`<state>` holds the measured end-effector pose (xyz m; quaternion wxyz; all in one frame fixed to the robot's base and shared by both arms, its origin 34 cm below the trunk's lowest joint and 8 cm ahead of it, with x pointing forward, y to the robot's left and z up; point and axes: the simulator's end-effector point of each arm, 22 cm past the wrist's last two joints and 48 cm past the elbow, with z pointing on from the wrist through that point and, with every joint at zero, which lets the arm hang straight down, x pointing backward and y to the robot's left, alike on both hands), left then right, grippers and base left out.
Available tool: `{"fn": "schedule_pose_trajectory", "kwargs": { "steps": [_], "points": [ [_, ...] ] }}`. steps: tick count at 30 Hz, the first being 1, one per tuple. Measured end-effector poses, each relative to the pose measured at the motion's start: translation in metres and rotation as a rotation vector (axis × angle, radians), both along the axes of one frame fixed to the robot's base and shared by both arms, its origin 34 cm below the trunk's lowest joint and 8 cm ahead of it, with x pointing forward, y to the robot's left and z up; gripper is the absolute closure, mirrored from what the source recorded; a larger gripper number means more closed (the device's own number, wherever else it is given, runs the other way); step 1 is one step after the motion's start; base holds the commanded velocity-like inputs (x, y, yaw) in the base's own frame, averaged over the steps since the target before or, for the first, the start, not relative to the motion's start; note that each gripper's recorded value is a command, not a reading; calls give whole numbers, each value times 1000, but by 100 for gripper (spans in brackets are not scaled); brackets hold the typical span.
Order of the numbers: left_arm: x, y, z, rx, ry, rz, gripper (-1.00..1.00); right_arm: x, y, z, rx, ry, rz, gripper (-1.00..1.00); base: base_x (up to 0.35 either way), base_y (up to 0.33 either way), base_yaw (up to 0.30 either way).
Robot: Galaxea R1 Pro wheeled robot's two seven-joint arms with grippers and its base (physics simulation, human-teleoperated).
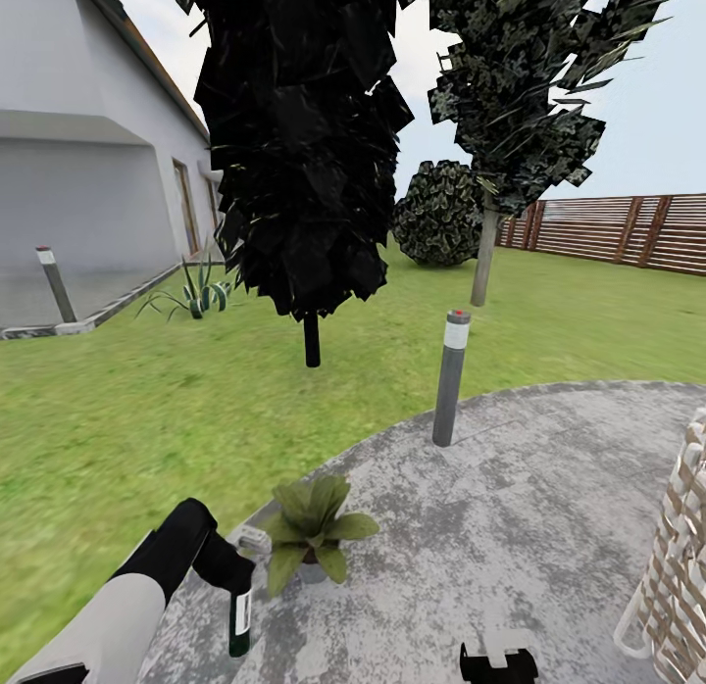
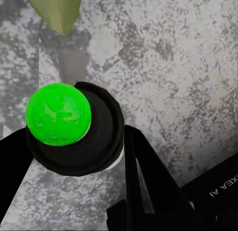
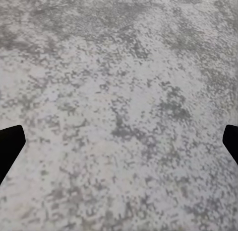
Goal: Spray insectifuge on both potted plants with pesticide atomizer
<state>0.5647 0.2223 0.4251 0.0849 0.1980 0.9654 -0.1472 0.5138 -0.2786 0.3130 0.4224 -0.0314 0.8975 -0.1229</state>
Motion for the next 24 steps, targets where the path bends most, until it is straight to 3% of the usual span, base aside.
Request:
{"fn": "schedule_pose_trajectory", "kwargs": {
  "steps": [5,13,21,24],
  "points": [
    [-3,12,-5,56,7,-12,100,0,2,0,2,0,1,-100,1,0,164],
    [6,35,-10,163,-32,17,100,0,2,0,2,0,-1,-100,0,0,82],
    [5,32,-12,159,-32,28,100,0,2,0,3,0,0,-100,158,-97,0],
    [-15,28,-29,153,20,17,100,-1,2,0,3,1,0,-100,30,-20,0]
  ]
}}
